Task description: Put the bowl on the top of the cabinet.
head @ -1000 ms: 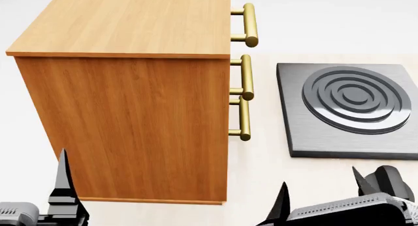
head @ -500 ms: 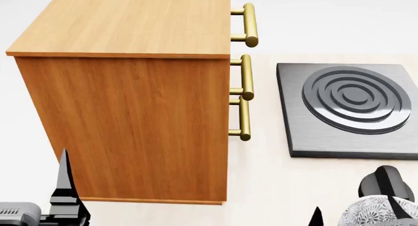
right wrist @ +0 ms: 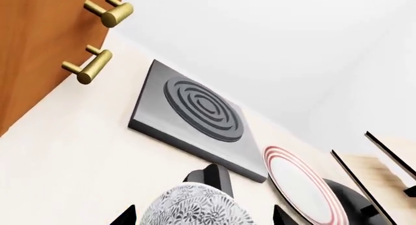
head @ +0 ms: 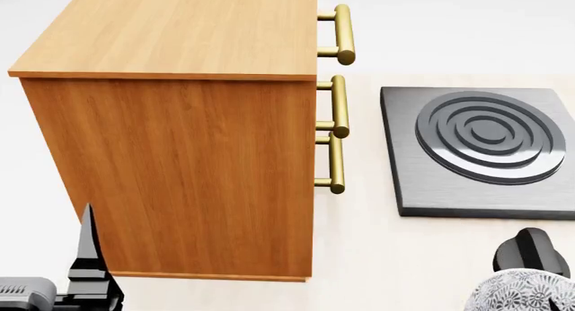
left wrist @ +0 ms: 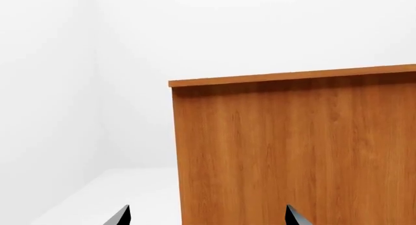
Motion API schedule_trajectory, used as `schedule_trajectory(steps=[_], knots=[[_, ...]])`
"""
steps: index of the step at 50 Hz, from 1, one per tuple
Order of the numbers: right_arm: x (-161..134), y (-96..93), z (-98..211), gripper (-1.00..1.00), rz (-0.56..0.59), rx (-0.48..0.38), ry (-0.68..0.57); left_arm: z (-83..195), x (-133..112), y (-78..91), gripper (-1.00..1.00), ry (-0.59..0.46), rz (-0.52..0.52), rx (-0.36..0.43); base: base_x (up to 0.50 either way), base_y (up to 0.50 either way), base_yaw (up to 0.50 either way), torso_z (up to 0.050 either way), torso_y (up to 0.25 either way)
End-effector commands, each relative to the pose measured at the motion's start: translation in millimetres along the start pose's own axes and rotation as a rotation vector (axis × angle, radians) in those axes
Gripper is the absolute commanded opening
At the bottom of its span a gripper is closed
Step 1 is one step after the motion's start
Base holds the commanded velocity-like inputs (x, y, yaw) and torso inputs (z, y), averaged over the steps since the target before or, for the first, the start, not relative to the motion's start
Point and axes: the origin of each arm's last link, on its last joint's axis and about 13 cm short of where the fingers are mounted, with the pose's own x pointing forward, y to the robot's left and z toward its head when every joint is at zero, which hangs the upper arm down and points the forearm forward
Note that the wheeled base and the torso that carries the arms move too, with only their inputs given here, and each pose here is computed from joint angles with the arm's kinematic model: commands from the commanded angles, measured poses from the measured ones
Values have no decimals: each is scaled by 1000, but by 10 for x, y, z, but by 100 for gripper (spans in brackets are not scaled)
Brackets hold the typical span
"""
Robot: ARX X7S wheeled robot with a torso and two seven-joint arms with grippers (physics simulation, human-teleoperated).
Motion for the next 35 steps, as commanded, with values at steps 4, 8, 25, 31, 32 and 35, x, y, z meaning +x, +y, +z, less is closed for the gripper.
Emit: schedule_trajectory(steps=[4,8,25,31,32,35], knots=[[-5,24,-63,100,8,-11,16,0,-2,-5,100,1,0,3,0,0,0,0,0],[-13,33,-49,100,10,-16,12,-4,1,-6,100,1,-1,4,0,0,0,0,0],[2,86,-114,100,29,-22,32,2,0,-5,100,1,-1,5,0,0,0,0,0],[12,114,-182,100,38,-27,59,-5,3,-9,100,2,0,6,0,0,0,0,0],[14,117,-190,100,38,-26,62,-6,2,-9,100,2,-1,5,0,0,0,0,0],[11,113,-194,100,39,-22,62,-18,3,-13,100,4,-2,7,0,0,0,0,0]])
